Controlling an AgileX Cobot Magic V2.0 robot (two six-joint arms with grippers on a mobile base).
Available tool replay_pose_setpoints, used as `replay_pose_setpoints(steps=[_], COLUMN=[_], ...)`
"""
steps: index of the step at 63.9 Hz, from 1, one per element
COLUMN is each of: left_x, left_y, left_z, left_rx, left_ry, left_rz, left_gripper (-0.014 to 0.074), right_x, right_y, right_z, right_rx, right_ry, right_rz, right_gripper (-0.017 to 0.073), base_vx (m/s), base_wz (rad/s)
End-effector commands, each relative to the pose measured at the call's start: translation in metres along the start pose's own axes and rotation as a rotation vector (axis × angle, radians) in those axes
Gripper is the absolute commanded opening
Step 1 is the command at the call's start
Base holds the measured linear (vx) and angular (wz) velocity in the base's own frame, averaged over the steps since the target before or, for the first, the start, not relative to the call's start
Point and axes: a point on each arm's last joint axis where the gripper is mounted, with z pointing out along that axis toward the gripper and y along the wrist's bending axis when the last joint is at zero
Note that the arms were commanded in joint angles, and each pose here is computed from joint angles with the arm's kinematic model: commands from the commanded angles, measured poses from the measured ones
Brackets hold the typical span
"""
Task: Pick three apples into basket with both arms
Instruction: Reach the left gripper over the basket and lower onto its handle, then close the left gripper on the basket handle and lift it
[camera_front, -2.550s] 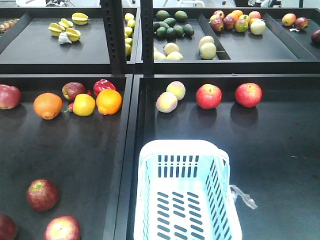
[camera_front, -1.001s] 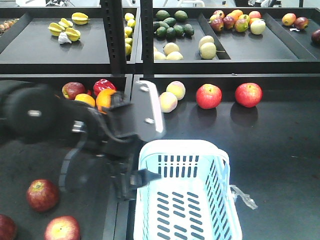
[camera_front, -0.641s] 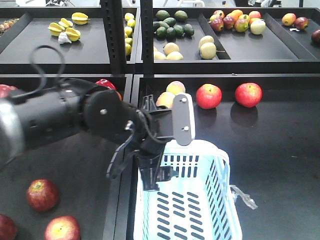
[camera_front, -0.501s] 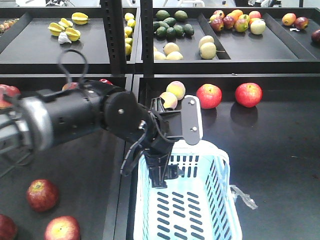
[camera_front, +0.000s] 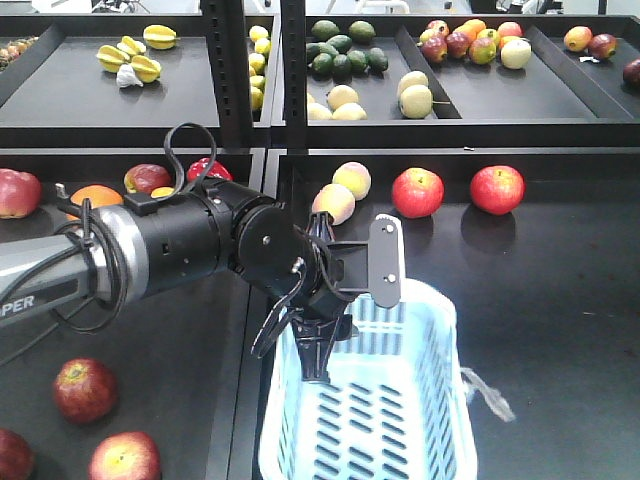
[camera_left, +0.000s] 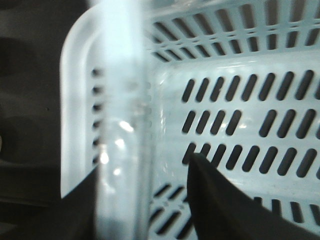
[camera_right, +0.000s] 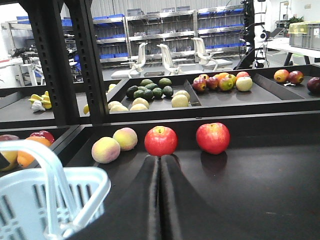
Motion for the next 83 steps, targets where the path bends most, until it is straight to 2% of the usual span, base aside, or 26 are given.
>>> replay_pose_setpoints(steps=[1,17,24,36,52,59,73,83], left_x=[-0.015,-0.019,-0.021,-0.016,0.001,0.009,0.023,0.027], left_y=[0.010,0.012,0.011,0.005,-0.006,-0.017,-0.039,-0.045], left_z=[-0.029,-0.050,-0.078,-0.134,-0.227,-0.260,-0.299,-0.307], left_rx=[-0.095,-0.127,-0.161,-0.214,-0.450,-0.511,-0.527,-0.525], left_ry=[-0.078,-0.105,-0.127,-0.095,-0.075,-0.083,-0.090,-0.086], left_rz=[0.014,0.018,0.029,0.069,0.016,0.001,-0.019,-0.025], left_gripper=[-0.0010,-0.0008,-0.0008,-0.0008,-0.0008,-0.0008,-0.0008,-0.0008], right_x=[-0.002,-0.002,-0.002,-0.002,-0.002,-0.002,-0.002,-0.002], right_y=[0.000,0.000,0.000,0.000,0.000,0.000,0.000,0.000], right_z=[0.000,0.000,0.000,0.000,0.000,0.000,0.000,0.000], right_rx=[-0.006,-0.006,-0.006,-0.006,-0.006,-0.006,-0.006,-0.006], right_ry=[-0.067,-0.067,-0.066,-0.066,-0.066,-0.066,-0.066,-0.066], right_rz=[-0.012,-0.012,-0.012,-0.012,-0.012,-0.012,-0.012,-0.012], right_gripper=[-0.0009,-0.0009,-0.0009,-0.0009,-0.0009,-0.0009,-0.0009,-0.0009], base_vx=[0.00,0.00,0.00,0.00,0.00,0.00,0.00,0.00], base_wz=[0.00,0.00,0.00,0.00,0.00,0.00,0.00,0.00])
